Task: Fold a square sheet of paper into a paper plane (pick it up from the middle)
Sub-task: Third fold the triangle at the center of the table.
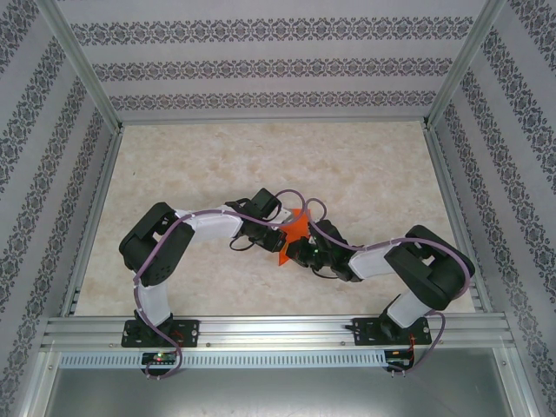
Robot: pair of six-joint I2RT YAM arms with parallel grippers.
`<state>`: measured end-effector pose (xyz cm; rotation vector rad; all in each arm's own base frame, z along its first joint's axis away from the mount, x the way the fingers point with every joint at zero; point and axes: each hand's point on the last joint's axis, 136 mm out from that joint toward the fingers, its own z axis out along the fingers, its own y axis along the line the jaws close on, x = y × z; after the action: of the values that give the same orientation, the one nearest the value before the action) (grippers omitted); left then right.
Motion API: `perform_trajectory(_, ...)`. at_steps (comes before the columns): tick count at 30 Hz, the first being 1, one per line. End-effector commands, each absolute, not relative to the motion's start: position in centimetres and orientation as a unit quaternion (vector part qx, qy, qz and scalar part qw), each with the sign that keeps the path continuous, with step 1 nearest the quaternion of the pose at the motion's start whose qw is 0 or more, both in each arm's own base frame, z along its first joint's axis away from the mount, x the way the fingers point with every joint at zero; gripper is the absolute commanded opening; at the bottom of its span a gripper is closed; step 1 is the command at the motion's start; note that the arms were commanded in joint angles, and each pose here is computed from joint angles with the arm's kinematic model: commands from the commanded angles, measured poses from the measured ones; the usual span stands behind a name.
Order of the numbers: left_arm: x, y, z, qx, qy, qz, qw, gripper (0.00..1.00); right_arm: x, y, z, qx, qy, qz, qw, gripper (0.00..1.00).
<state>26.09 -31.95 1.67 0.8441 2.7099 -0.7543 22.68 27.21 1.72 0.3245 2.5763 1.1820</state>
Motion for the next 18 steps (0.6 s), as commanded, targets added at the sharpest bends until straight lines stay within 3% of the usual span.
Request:
perform_trajectory(1, 25.1, -29.6, -2.2, 0.267, 0.938, -0.213, 0.065, 0.0, 22.5, 27.3, 2.9, 0.108, 0.891, 0.41, 0.163, 0.07)
perform_trajectory(10, 25.0, -29.5, -2.2, 0.269, 0.937, -0.213, 0.064, 0.0, 21.4, 28.3, 3.0, 0.095, 0.89, 0.416, 0.16, 0.08)
perform_trajectory(18, 24.8, -29.4, -2.3, 0.269, 0.937, -0.213, 0.062, 0.0, 20.6, 27.8, -0.1, 0.102, 0.909, 0.382, 0.13, 0.07)
